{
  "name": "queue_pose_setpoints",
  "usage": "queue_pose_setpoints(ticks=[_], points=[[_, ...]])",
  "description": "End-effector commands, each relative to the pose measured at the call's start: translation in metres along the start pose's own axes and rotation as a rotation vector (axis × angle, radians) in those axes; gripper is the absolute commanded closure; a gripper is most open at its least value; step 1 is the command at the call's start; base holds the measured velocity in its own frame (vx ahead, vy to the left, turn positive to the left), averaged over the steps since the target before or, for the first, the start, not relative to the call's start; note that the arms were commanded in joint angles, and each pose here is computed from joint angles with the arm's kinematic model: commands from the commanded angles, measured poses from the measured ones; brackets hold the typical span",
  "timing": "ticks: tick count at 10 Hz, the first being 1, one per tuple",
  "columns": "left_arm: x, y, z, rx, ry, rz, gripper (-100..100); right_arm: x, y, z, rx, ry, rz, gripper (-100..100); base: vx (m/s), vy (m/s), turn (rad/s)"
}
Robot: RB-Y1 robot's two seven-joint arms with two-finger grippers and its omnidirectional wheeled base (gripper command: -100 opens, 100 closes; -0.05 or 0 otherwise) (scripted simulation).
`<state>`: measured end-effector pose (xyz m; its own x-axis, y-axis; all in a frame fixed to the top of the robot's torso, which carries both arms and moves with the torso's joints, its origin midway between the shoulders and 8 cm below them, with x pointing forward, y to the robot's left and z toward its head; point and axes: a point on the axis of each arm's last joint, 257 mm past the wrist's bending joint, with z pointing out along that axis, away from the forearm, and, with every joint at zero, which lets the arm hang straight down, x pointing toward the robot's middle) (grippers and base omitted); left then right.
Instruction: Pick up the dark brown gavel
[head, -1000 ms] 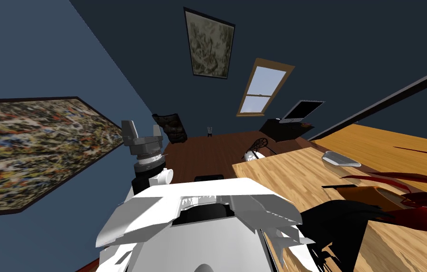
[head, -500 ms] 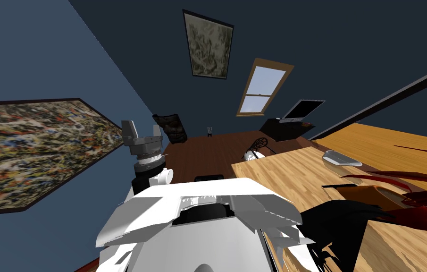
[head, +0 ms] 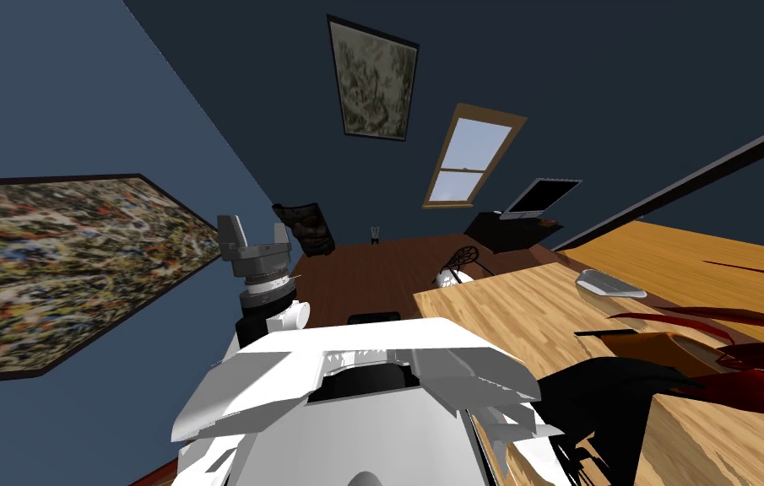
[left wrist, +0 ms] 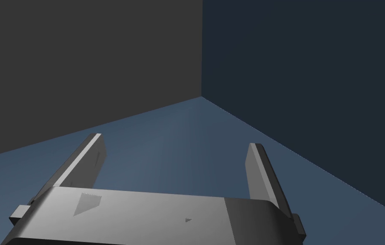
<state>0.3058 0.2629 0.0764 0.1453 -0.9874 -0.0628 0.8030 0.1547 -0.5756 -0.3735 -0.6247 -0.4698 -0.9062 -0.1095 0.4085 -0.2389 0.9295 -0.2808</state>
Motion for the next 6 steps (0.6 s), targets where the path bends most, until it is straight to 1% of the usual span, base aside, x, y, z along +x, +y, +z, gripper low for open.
queue_pose_setpoints(ticks=[1,3,4,5,6], points=[[0.000,0.000,0.000,0.000,0.000,0.000,0,0.004,-0.013,-0.006,0.004,-0.005,0.003,100,0.016,0.044,-0.028],[0.000,0.000,0.000,0.000,0.000,0.000,0,-0.002,-0.013,-0.005,0.002,-0.015,0.027,100,0.022,0.058,-0.011],[0.000,0.000,0.000,0.000,0.000,0.000,0,0.004,-0.013,-0.006,0.004,-0.005,0.003,100,0.007,0.017,0.008],[0.000,0.000,0.000,0.000,0.000,0.000,0,0.008,-0.027,-0.012,0.008,-0.008,0.001,100,0.018,0.058,-0.030],[0.000,0.000,0.000,0.000,0.000,0.000,0,0.006,-0.021,-0.008,0.008,-0.009,0.008,100,0.009,0.034,-0.013]])
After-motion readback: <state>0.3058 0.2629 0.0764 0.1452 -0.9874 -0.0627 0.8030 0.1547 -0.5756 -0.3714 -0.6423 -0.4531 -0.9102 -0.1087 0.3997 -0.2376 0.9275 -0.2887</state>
